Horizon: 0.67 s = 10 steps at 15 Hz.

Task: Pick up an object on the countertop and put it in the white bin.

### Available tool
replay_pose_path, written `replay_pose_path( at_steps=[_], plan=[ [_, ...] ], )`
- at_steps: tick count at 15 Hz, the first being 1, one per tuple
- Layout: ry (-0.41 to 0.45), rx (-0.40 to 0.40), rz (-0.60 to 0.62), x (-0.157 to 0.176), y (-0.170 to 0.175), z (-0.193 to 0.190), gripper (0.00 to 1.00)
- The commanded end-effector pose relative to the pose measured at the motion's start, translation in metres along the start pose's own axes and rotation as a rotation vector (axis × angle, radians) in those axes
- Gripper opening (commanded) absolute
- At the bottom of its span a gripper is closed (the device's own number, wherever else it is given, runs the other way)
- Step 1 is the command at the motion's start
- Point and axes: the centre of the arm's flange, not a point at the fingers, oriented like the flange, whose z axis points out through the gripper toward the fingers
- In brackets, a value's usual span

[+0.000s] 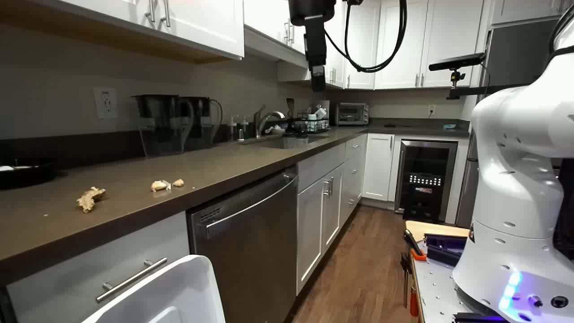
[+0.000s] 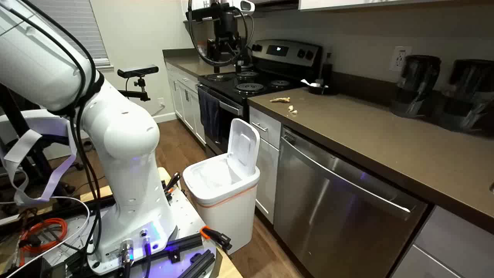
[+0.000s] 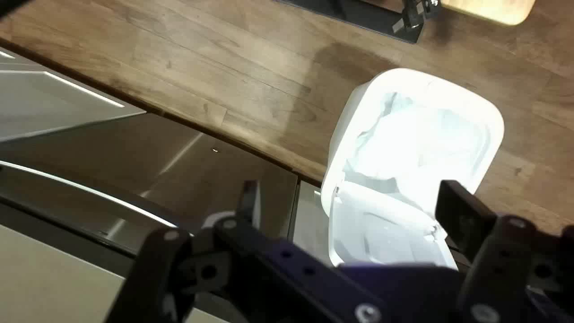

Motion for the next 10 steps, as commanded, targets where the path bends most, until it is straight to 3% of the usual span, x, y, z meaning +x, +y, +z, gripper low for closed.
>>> replay_pose_path(
  at_steps=[1, 10],
  plan=[
    [0.000, 0.000, 0.000, 0.000, 0.000, 0.000, 1.00],
    [0.003, 0.008, 0.000, 0.004, -0.001, 0.011, 1.00]
  ],
)
